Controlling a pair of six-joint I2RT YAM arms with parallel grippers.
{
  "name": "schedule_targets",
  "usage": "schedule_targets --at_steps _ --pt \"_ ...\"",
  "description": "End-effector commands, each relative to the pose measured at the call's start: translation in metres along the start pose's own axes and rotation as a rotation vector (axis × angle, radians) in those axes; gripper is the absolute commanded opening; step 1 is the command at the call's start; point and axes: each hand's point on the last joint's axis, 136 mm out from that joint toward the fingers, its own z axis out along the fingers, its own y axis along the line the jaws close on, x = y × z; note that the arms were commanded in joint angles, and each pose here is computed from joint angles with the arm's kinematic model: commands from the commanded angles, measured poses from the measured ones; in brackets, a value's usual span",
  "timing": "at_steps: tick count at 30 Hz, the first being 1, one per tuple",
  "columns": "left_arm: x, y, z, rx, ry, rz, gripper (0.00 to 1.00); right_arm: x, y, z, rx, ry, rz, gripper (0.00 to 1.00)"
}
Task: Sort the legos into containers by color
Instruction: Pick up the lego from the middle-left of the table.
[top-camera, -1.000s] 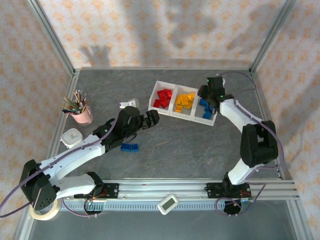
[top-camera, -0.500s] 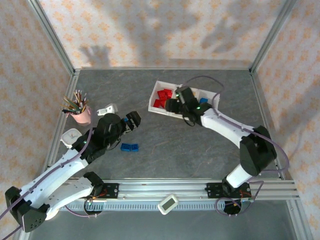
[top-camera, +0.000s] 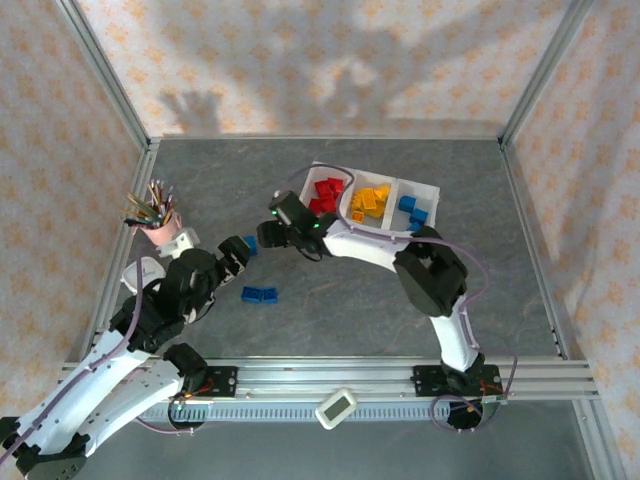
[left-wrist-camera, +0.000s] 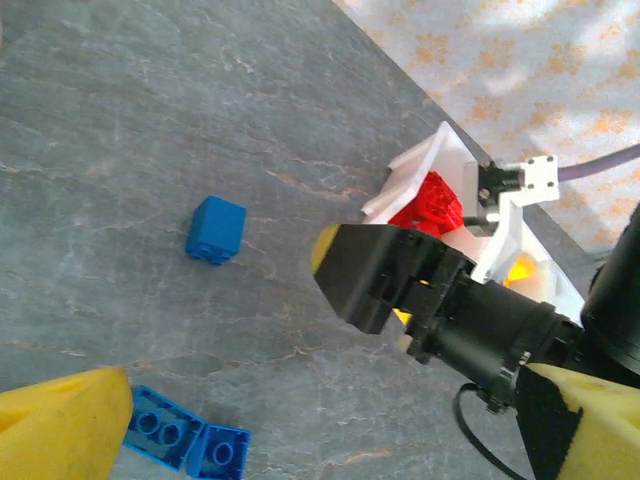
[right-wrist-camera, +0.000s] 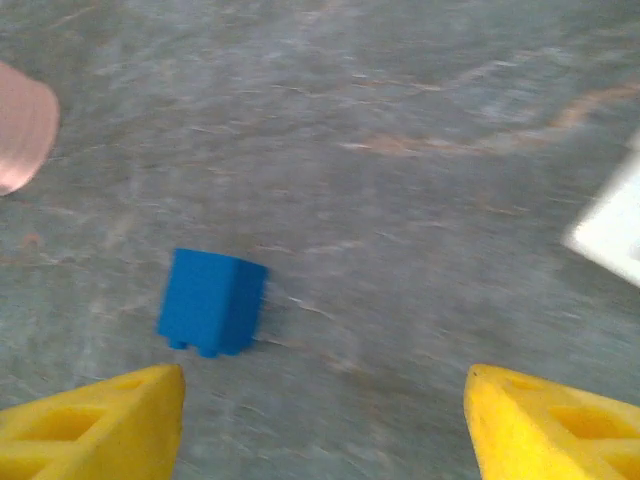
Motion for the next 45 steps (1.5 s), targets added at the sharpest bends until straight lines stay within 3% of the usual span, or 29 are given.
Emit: schedule_targets --at_steps 1,15,24,37,45 --pt "-0.001 0.027 -0.005 -0.088 -0.030 -0.028 0.99 0.002 0.013 0.017 0.004 -0.001 -0.027 0.75" --pt "-0.010 0.038 -0.013 -0.111 -0.078 -0.049 0.99 0.017 0.029 0.079 0.076 0.044 -0.107 0.79" --pt "-0.007 0.035 -0.009 -0.105 -0.072 -0.048 0.99 0.028 0.014 0.083 0.146 0.071 -0.146 0.65" --pt "-0.006 0.030 -0.007 -0.083 -0.061 -0.058 0.99 0.016 0.016 0.066 0.153 0.051 -0.176 0.33" --pt "-0.009 0.021 -0.009 -0.056 -0.060 -0.051 0.99 -0.014 0.021 0.024 0.156 -0.020 -0.184 0.24"
